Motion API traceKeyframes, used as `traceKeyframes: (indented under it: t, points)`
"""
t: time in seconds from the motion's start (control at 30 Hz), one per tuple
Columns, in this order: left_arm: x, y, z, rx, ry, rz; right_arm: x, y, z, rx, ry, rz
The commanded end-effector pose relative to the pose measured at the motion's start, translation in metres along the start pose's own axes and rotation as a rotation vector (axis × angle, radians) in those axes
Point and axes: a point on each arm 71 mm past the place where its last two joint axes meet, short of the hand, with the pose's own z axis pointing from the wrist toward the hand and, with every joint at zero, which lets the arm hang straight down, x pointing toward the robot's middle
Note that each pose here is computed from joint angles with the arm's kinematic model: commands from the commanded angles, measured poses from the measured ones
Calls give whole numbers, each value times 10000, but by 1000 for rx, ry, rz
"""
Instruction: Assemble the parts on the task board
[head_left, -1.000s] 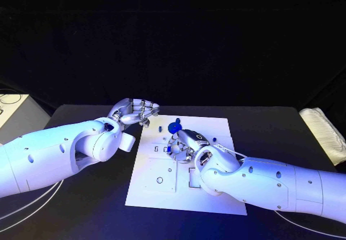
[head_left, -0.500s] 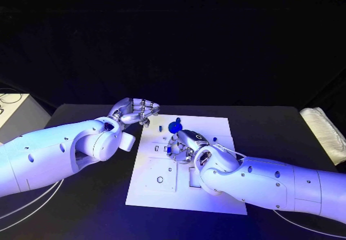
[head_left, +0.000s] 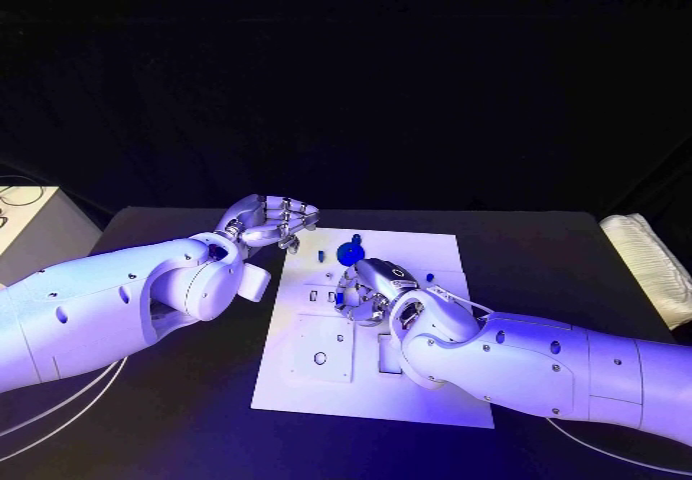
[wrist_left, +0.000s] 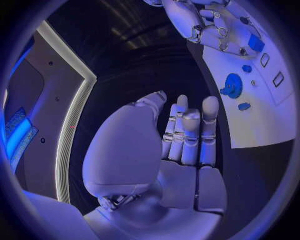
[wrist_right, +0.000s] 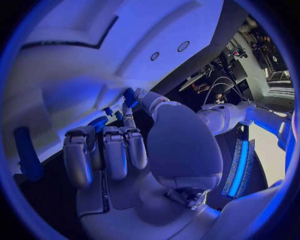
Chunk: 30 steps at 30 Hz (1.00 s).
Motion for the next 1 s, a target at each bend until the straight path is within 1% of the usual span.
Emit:
traceKeyframes:
  t: [0.03, 0.3, 0.6, 1.0]
  points:
    - [17, -8, 1, 6, 17, -2, 24, 2, -2, -14, 21, -18]
    - [12, -7, -1, 5, 16, -2, 35, -4, 1, -15, 35, -22]
    - [1, -7, -6, 4, 14, -1, 35, -9, 0, -16, 38, -23]
    - [-7, -5, -9, 3, 12, 0, 23, -11, 1, -21, 24, -16]
